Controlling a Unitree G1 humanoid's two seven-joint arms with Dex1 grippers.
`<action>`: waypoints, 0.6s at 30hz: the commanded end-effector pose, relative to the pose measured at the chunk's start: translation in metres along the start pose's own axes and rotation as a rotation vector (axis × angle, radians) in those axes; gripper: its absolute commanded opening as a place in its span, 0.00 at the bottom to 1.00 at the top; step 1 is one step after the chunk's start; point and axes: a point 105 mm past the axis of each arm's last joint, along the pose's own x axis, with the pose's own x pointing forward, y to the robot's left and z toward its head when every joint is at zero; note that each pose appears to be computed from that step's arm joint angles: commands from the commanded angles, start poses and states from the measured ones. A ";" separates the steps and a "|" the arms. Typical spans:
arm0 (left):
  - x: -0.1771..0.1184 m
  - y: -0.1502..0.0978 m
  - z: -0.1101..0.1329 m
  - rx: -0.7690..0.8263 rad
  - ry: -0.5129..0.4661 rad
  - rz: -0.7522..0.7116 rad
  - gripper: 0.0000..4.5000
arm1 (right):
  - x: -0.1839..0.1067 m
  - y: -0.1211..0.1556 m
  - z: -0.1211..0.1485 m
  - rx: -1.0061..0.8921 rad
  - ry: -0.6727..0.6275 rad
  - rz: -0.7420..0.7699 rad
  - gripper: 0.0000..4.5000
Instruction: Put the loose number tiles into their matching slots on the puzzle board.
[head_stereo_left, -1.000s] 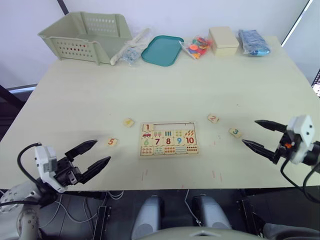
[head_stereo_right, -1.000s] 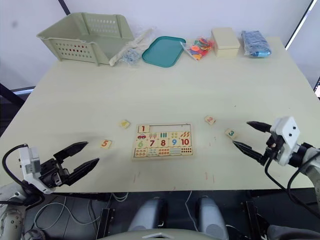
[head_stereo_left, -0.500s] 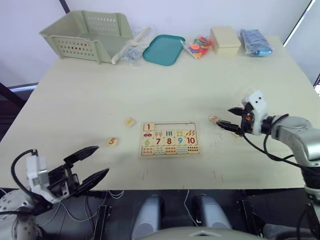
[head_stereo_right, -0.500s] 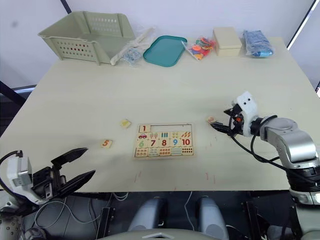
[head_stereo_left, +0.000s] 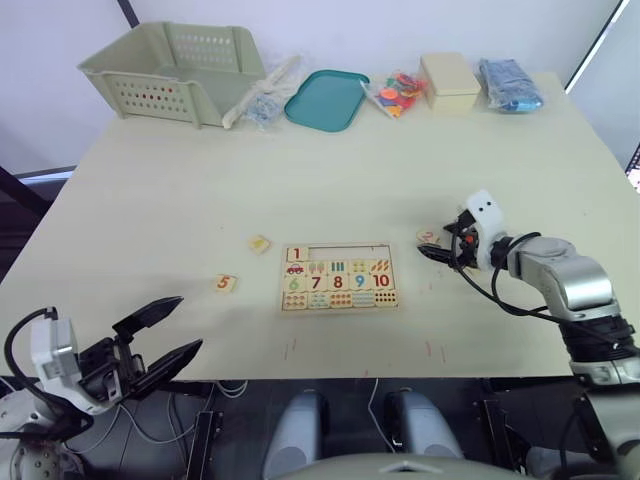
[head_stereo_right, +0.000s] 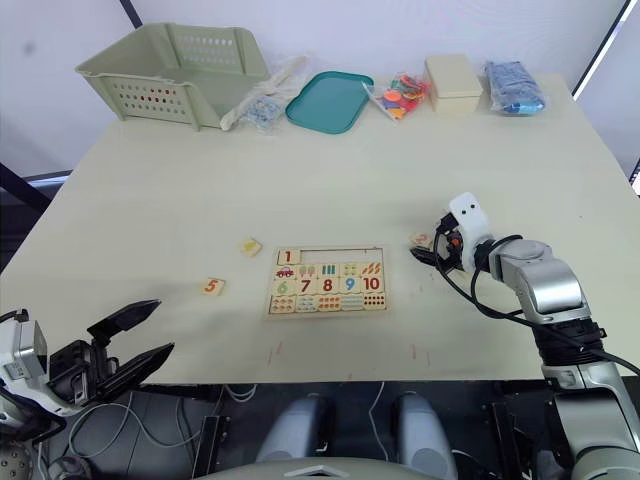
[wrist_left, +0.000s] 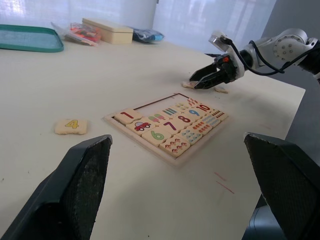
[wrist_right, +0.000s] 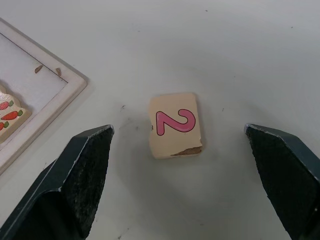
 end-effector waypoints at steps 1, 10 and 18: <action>-0.003 0.000 0.008 0.023 -0.017 0.006 1.00 | -0.002 0.000 0.010 -0.038 -0.036 -0.017 0.87; -0.001 -0.001 0.008 0.009 -0.016 0.001 1.00 | -0.002 0.007 -0.001 -0.084 -0.018 -0.039 0.62; -0.004 0.000 0.005 0.002 -0.014 0.001 1.00 | 0.000 0.008 0.003 -0.055 -0.001 -0.047 0.62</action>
